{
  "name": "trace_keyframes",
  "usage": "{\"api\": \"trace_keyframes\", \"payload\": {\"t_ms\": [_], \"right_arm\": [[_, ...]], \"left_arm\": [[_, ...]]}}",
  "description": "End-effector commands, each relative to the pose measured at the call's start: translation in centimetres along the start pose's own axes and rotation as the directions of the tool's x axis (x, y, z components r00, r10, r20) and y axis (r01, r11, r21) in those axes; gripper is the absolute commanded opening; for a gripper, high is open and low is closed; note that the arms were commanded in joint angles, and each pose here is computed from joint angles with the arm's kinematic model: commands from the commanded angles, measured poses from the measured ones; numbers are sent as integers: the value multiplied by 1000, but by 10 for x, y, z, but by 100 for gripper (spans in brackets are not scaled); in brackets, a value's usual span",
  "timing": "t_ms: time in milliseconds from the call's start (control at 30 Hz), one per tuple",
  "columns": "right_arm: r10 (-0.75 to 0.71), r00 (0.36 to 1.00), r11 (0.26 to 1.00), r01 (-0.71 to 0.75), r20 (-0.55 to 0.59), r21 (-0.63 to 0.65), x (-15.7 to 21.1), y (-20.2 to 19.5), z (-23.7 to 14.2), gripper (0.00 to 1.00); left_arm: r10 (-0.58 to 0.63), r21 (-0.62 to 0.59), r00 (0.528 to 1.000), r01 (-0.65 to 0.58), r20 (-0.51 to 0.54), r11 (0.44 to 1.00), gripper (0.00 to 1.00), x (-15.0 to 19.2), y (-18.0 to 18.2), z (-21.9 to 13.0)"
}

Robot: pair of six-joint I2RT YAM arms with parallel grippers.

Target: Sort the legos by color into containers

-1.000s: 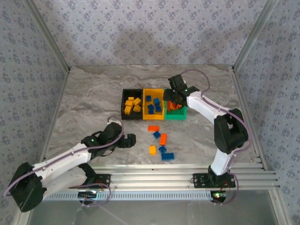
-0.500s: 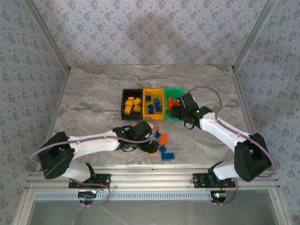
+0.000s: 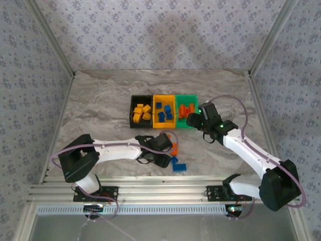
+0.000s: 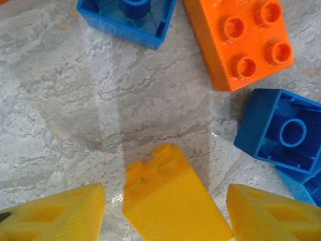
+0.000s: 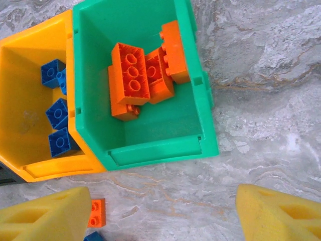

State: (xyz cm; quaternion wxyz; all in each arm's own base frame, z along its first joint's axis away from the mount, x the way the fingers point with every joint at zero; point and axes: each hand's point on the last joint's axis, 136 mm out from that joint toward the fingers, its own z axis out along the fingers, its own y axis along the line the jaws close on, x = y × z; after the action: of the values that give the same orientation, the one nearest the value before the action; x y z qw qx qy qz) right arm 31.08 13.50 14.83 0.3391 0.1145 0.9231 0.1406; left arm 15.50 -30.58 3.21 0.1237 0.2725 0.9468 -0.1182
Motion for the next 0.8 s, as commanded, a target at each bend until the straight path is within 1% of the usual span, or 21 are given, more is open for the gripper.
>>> {"api": "trace_keyframes", "payload": {"t_ms": [0, 233, 400, 500, 600, 667, 767], "right_arm": [[23, 999, 1000, -23, 23, 6, -4, -4, -3, 78], [31, 999, 1000, -31, 32, 5, -5, -6, -5, 78], [40, 999, 999, -40, 35, -2, -5, -6, -7, 78], [47, 998, 999, -46, 37, -10, -4, -6, -8, 77], [49, 998, 999, -49, 31, -20, 0, -4, -8, 78], [44, 999, 999, -44, 24, -22, 3, -3, -8, 78], [36, 999, 999, -35, 9, -27, 10, -1, -6, 78]], "left_arm": [[10, -35, 1000, -11, -29, 999, 59, 3, 2, 3], [7, -51, 1000, -8, -24, 999, 42, 2, 5, 1], [1, -65, 999, 1, 39, 998, 36, -8, 9, -14], [-21, -79, 995, 29, 99, 996, 36, -23, 22, -33], [-87, -73, 977, 103, 195, 992, 35, -46, 44, -60], [-144, -64, 947, 169, 285, 984, 35, -67, 65, -84], [-219, -59, 881, 267, 420, 962, 37, -101, 98, -117]]}}
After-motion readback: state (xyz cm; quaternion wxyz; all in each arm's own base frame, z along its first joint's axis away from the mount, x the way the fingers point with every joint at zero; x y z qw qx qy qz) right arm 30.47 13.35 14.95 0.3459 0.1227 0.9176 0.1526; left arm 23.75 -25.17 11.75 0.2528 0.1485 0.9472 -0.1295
